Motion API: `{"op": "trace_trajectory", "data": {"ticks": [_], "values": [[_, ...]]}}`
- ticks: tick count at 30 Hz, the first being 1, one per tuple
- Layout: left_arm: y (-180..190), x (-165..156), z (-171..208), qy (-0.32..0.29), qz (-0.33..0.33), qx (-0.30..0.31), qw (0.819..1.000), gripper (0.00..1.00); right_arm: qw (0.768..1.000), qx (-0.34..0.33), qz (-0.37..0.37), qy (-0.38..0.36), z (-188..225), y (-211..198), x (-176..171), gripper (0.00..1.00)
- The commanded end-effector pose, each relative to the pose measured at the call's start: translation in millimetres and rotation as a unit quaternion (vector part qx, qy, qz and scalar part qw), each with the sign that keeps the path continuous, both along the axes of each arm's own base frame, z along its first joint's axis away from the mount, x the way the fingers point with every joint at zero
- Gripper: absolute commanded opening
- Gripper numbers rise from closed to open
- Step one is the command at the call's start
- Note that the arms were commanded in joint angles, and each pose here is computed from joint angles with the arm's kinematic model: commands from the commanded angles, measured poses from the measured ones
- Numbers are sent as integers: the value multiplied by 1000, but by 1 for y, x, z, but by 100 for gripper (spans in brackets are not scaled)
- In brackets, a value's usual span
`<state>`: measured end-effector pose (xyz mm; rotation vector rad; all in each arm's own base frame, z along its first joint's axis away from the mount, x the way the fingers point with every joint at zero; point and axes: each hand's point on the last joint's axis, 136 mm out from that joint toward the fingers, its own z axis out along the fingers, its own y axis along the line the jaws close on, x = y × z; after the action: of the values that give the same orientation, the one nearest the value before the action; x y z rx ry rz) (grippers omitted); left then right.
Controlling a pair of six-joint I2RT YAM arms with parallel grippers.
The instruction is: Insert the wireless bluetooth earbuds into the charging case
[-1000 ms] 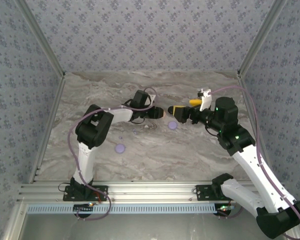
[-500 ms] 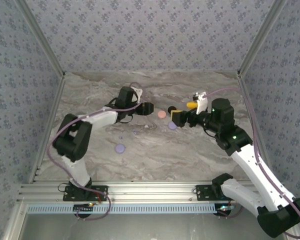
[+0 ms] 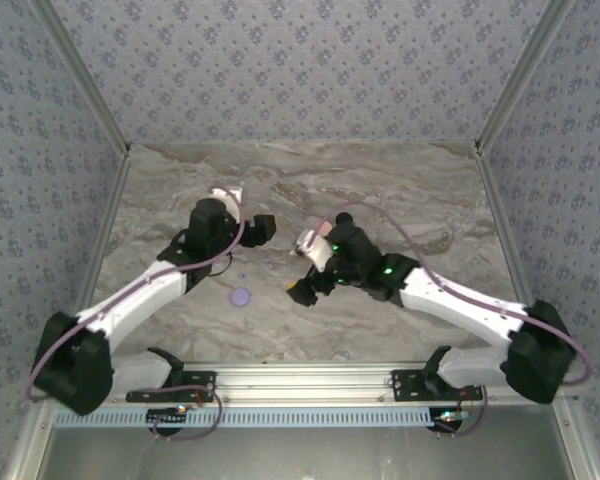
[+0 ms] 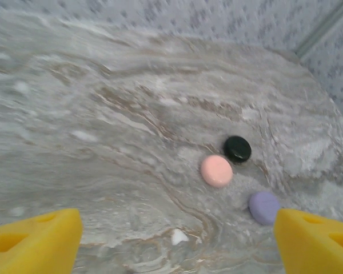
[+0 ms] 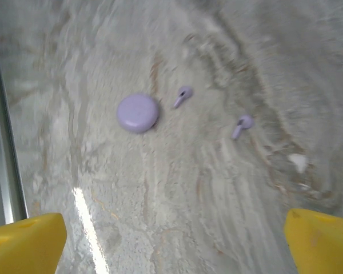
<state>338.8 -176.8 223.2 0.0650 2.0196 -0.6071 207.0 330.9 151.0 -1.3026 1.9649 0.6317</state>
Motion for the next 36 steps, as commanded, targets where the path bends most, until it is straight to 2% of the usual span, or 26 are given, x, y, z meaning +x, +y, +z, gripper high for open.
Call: {"op": "trace_trajectory", "data": {"ticks": [1, 6, 11, 19, 28, 36], "values": [[47, -2, 9, 15, 80, -21, 996, 90, 992, -16, 89, -82, -5, 25, -2, 100], [85, -10, 10, 33, 128, -51, 990, 91, 972, 3, 214, -101, -14, 68, -21, 100], [110, -17, 3, 47, 172, -75, 981, 93, 953, -16, 284, -105, -38, 110, -27, 100], [124, -26, -1, 55, 197, -81, 976, 94, 942, -44, 317, -102, -71, 148, -11, 99], [131, -29, -7, 58, 212, -84, 972, 95, 935, -106, 329, -73, -117, 149, -1, 90], [133, -30, -7, 54, 216, -84, 971, 95, 936, -137, 320, -50, -139, 137, 2, 84]]}}
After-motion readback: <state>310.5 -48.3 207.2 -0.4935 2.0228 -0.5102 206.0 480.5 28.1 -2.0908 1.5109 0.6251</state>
